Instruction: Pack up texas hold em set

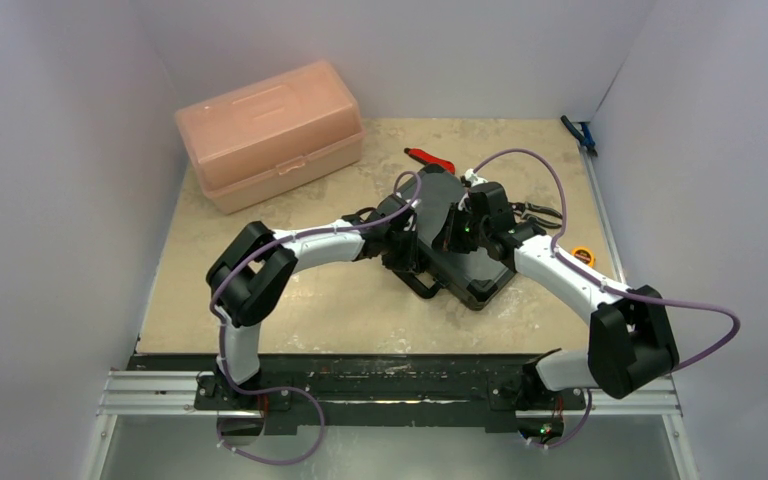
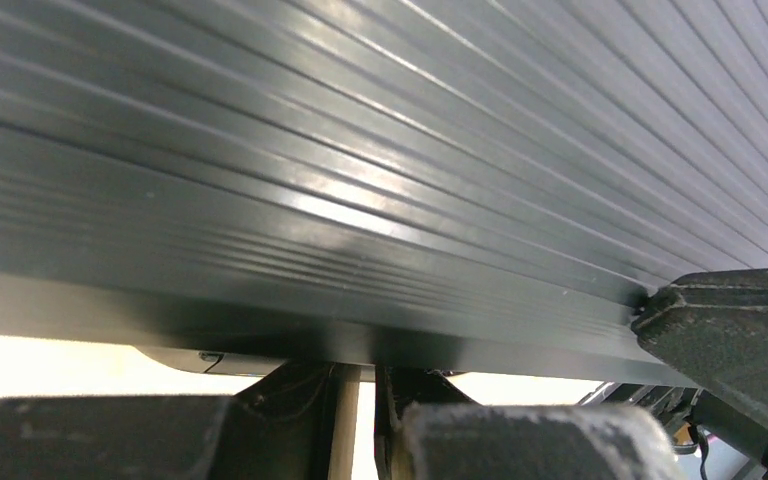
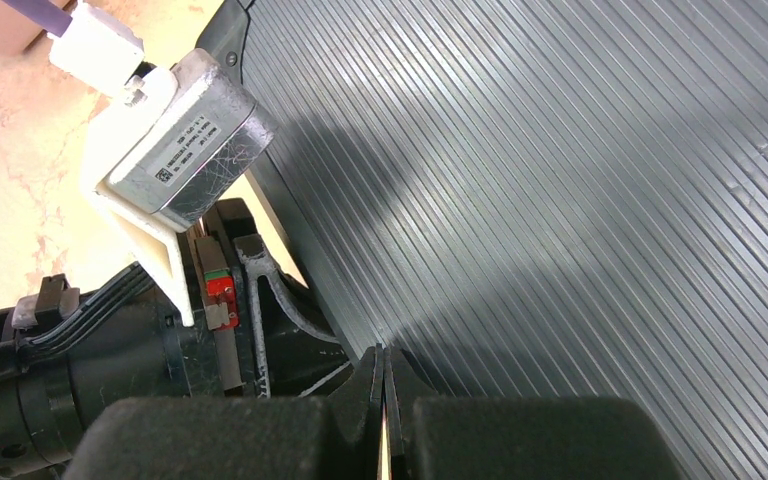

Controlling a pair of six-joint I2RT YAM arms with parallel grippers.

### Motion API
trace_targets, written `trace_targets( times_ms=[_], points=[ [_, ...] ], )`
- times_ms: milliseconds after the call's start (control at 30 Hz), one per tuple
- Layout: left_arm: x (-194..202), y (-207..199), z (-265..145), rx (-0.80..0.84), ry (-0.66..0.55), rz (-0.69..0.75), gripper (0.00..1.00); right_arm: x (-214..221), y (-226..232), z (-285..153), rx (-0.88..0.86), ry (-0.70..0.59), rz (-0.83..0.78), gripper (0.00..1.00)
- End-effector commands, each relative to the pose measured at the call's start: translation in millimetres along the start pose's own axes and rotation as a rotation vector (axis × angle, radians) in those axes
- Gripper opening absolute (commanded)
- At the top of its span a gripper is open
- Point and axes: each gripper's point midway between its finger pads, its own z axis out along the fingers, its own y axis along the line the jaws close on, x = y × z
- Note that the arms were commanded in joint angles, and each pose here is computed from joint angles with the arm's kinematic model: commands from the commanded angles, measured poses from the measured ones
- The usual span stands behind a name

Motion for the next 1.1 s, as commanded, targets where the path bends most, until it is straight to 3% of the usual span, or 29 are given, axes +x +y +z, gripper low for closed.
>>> trace_targets(
  times_ms=[0, 167, 500, 800, 1067],
  points=[
    [-8.5, 8.8, 10.7, -0.047, -0.060, -0.006, 0.11, 54.4, -52.2, 0.5, 0.198, 0.177, -0.005, 0.00],
    [-10.2, 16.5, -6.8, -0.088, -0.095, 0.017, 0.15, 47.1, -49.7, -2.2, 0.203, 0.162, -0.010, 0.00],
    [-21.1, 11.5, -47.1, -0.071, -0.209, 0.056, 0.33, 30.6, -39.8, -18.0, 0.187, 0.100, -0.009, 0.04],
    [-29.2, 9.6, -88.5, -0.066, -0.313, 0.088, 0.46, 2.2, -19.2, -38.5, 0.129, 0.003, -0.023, 0.26],
    [-37.5, 10.9, -143.3, -0.081, -0.443, 0.147, 0.57, -23.9, 2.2, -57.4, 0.067, -0.073, -0.051, 0.52]
  ],
)
